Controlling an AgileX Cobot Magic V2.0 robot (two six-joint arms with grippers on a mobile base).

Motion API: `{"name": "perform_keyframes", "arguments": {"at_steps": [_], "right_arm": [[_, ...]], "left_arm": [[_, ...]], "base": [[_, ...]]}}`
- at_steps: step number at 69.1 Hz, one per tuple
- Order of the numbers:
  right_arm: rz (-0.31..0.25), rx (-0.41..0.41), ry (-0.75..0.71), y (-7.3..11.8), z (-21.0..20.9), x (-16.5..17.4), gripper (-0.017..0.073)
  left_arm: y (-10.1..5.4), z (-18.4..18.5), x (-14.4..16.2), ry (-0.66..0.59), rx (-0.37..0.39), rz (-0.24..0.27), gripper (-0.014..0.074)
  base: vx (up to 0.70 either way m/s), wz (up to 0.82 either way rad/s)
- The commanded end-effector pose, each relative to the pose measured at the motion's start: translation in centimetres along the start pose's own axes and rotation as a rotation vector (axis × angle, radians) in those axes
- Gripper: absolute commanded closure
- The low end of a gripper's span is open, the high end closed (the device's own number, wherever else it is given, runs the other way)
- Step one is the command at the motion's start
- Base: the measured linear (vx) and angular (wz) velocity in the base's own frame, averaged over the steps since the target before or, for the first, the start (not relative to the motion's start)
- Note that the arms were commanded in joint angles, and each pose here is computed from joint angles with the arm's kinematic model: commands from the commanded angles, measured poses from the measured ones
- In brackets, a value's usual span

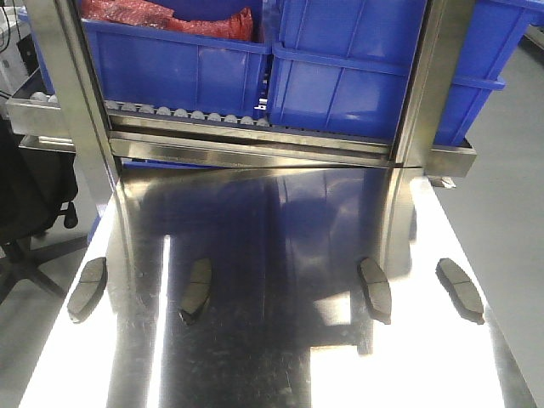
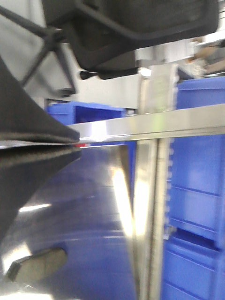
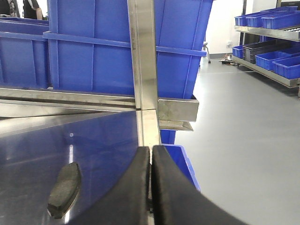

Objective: Move and align brake pads A on conveyor

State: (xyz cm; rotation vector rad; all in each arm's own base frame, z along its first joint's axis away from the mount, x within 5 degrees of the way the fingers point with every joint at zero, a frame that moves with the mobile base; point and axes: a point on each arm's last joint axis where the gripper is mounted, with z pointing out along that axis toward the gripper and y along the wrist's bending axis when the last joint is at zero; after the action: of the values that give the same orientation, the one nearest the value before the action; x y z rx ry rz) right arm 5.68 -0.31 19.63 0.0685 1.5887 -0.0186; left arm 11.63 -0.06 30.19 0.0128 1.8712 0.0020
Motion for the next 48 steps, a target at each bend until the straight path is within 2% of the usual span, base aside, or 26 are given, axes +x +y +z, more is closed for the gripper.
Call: {"name": "perform_keyframes", "arguments": {"at_steps": [1, 7, 11, 18, 23, 31, 35, 48], "right_arm": [[-0.004, 0.004, -0.075, -0.02, -0.08, -0.5, 0.056], [-0.004, 0.004, -0.075, -0.02, -0.08, -0.5, 0.056], [-0.004, 0.004, -0.075, -0.02, -0.08, -0.5, 0.056], [-0.004, 0.004, -0.075, -0.02, -0.08, -0.5, 0.056], [-0.004, 0.004, -0.076, -0.02, -0.08, -0.51, 0.056], [-0.004, 0.004, -0.076, -0.02, -0.08, -0.51, 0.056], [-0.004, 0.004, -0.076, -0.02, -0.08, -0.51, 0.056], [-0.004, 0.004, -0.076, -0.02, -0.08, -0.51, 0.056]], "left_arm": [[0.05, 0.77, -1.86, -0.058, -0.003, -0.009, 0.0592], [0.05, 1.1, -1.75, -0.042, -0.003, -0.009, 0.054], [0.05, 1.13, -1.73, -0.04, -0.003, -0.009, 0.0466], [0.05, 1.13, -1.73, -0.04, -0.003, -0.009, 0.0265], [0.05, 1.13, -1.71, -0.038, -0.003, -0.009, 0.0081], [0.05, 1.13, -1.7, -0.037, -0.003, -0.009, -0.0125], [0.05, 1.13, -1.7, -0.037, -0.003, -0.009, -0.014], [0.0, 1.35, -1.93, -0.026, 0.003, -0.042, -0.0106]], "base": [[0.0, 0.0], [0.0, 0.0], [0.0, 0.0], [0.0, 0.0], [0.0, 0.0], [0.0, 0.0], [0.0, 0.0], [0.0, 0.0]]}}
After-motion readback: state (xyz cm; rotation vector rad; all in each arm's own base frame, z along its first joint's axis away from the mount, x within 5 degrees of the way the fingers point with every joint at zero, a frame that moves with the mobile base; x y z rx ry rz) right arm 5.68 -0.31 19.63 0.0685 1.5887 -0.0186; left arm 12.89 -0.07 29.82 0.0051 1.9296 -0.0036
